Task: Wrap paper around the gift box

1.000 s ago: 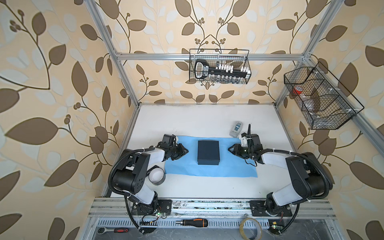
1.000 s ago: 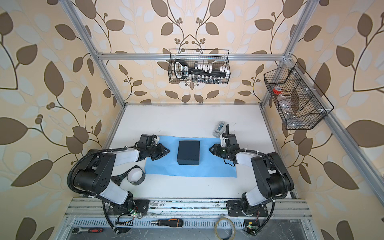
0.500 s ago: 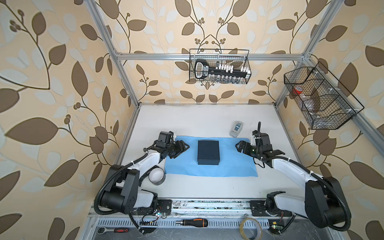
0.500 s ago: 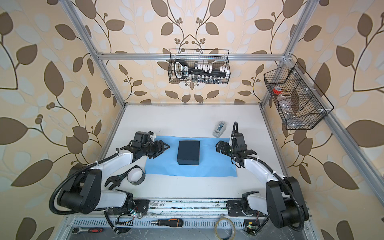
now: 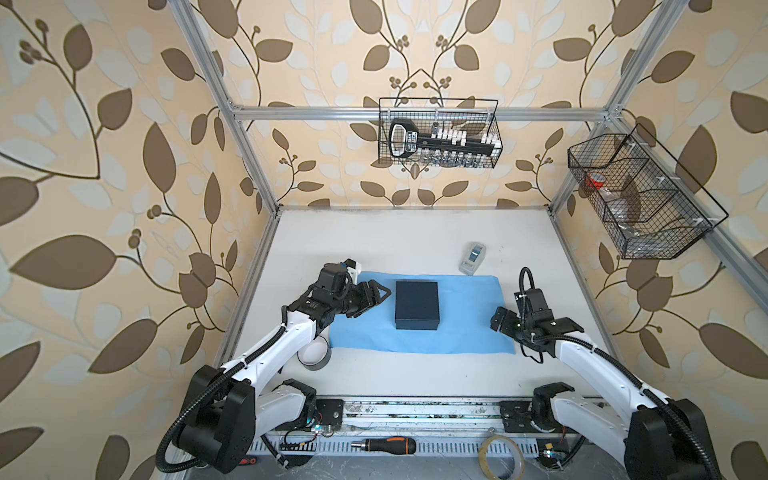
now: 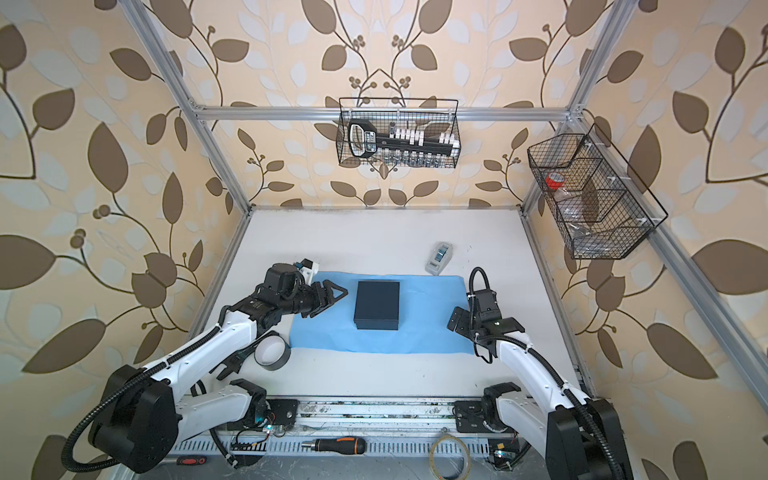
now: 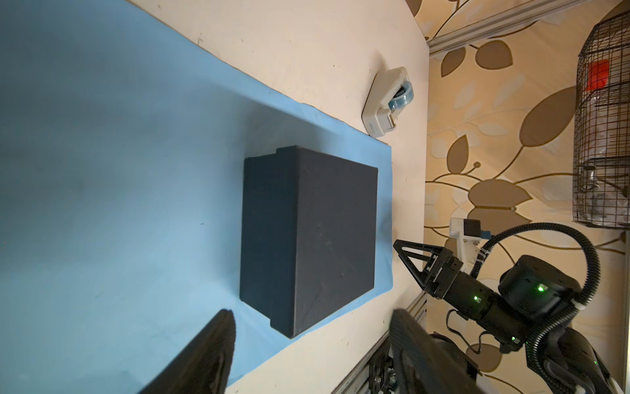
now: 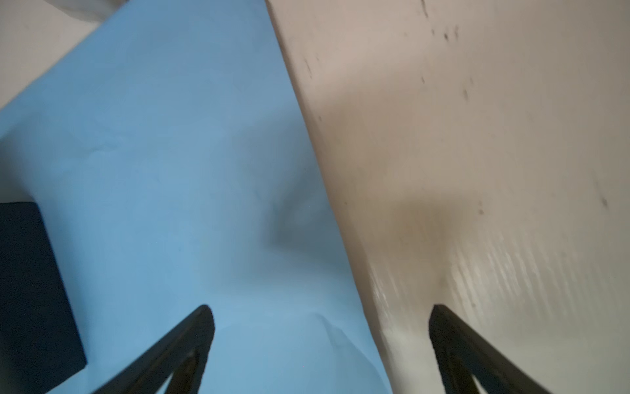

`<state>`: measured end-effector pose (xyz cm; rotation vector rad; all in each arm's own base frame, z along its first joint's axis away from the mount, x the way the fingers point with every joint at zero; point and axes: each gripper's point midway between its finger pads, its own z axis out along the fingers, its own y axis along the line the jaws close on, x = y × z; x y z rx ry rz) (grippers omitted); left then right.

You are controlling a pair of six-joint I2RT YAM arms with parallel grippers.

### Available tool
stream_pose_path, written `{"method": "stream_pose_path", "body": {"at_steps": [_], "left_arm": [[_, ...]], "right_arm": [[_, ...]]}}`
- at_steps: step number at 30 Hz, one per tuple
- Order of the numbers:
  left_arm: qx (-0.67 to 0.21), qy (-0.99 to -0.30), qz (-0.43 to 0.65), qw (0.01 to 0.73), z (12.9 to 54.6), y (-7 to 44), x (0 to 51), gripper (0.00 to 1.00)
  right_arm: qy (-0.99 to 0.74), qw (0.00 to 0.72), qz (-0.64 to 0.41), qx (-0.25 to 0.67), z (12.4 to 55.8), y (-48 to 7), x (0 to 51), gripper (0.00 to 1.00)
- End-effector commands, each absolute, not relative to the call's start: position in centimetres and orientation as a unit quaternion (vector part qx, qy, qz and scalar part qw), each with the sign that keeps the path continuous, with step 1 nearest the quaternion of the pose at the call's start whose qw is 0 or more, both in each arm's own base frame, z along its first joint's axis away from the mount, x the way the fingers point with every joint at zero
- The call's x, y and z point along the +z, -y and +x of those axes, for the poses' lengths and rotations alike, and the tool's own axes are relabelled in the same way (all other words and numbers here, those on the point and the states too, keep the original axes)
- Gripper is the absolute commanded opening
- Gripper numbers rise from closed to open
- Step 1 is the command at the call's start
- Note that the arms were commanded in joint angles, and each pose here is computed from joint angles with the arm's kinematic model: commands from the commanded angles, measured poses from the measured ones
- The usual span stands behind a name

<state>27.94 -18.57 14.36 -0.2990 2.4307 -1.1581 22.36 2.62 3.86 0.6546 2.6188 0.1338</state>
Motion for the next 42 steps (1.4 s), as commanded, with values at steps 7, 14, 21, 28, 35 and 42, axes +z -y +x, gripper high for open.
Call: {"method": "stream_pose_path", "body": {"at_steps": [7, 14, 21, 28, 35, 42], "left_arm": [[-0.432, -0.869, -0.08, 0.229, 28.1, 19.3, 16.6, 0.74], [-0.432, -0.868, -0.086, 0.23, 28.3, 19.3, 16.5, 0.74], [-0.426, -0.87, -0.089, 0.232, 28.3, 19.2, 16.6, 0.74], [-0.417, -0.875, -0.091, 0.229, 28.3, 19.3, 16.2, 0.74], [-0.408, -0.879, -0.093, 0.229, 28.4, 19.1, 15.9, 0.74], [-0.406, -0.881, -0.088, 0.224, 28.3, 19.2, 16.0, 0.75]], "right_arm": [[-0.96, 0.143, 0.237, 0.042, 18.4, -4.1, 1.7, 0.93], [-0.958, 0.149, 0.229, 0.087, 18.6, -5.4, 2.2, 0.85], [-0.943, 0.208, 0.218, 0.144, 20.3, -6.6, 3.5, 0.78], [-0.924, 0.274, 0.204, 0.171, 21.3, -6.7, 4.9, 0.71], [-0.923, 0.283, 0.217, 0.146, 21.3, -5.4, 4.1, 0.54], [-0.915, 0.332, 0.191, 0.131, 22.5, -4.9, 5.8, 0.28]]}}
